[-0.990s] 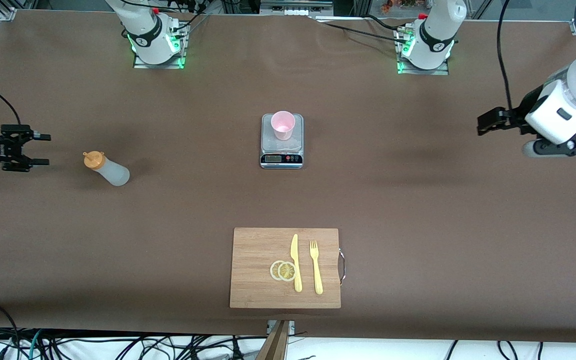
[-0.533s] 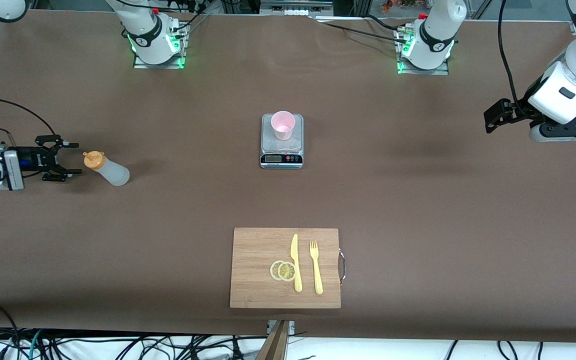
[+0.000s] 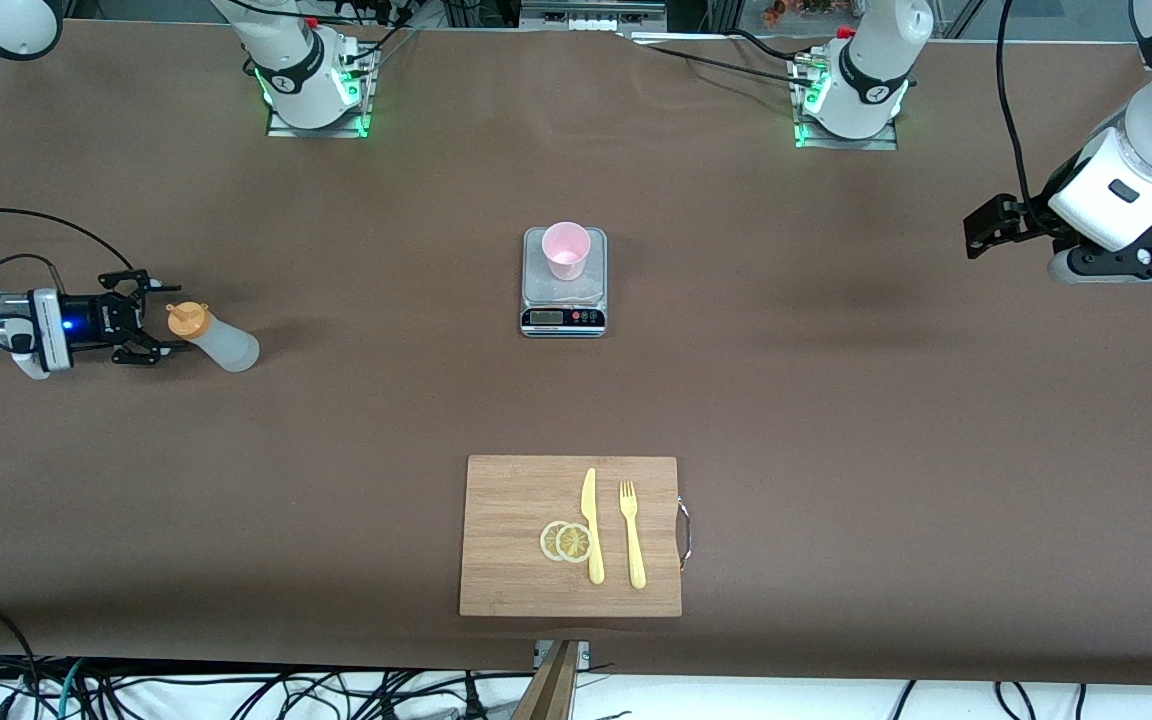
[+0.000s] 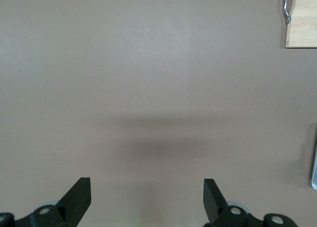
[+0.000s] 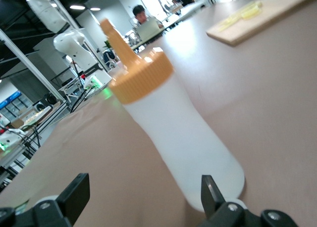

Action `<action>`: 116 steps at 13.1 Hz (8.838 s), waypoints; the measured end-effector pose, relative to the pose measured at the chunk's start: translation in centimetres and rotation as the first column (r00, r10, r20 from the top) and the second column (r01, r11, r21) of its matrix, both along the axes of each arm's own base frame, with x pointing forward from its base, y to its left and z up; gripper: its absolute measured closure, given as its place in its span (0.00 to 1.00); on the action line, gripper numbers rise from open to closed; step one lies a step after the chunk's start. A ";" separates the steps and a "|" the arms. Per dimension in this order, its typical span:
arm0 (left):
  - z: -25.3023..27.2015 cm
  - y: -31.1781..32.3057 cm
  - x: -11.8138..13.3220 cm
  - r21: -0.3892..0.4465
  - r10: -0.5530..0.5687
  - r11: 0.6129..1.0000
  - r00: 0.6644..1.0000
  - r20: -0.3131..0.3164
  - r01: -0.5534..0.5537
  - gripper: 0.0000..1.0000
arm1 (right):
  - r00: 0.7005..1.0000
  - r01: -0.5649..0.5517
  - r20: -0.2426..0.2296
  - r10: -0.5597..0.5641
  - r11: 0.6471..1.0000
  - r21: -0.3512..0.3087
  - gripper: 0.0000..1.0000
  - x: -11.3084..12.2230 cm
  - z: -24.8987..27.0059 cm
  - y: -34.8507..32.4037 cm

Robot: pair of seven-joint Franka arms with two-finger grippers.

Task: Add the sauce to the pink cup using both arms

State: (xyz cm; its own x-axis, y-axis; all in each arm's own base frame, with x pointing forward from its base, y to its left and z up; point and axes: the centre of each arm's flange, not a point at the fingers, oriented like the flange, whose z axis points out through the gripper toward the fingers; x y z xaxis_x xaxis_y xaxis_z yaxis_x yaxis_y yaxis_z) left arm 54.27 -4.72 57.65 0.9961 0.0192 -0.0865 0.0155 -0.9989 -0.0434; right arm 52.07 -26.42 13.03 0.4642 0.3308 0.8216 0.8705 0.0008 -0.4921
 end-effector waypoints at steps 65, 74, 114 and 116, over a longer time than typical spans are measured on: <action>-0.2 0.3 -0.1 -0.001 0.003 1.000 1.000 -0.011 -0.003 0.00 | 0.946 -0.274 0.080 0.315 0.905 -0.327 0.69 13.8 14.7 28.7; -0.2 0.3 -0.1 -0.001 0.005 1.000 1.000 -0.012 -0.005 0.00 | 0.846 -0.423 0.078 0.527 0.754 -0.503 0.69 12.0 14.6 46.3; -0.4 0.6 -0.1 0.000 0.009 1.000 1.000 -0.024 -0.009 0.00 | 0.789 -0.398 -0.248 0.562 0.160 -0.903 0.69 -2.7 15.6 66.8; -0.4 0.6 -0.1 0.000 0.009 1.000 1.000 -0.024 -0.009 0.00 | 0.785 -0.396 -0.257 0.563 0.138 -0.908 0.69 -2.9 15.5 66.9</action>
State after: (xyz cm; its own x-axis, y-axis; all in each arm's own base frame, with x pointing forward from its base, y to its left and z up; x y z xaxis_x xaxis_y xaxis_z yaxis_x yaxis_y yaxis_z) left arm 54.16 -4.14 57.22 0.9935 0.0281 -0.1106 0.0234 -0.9988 -0.0435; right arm 49.13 40.51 28.57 -0.1573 0.9765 -0.1476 0.9175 0.0893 -0.3876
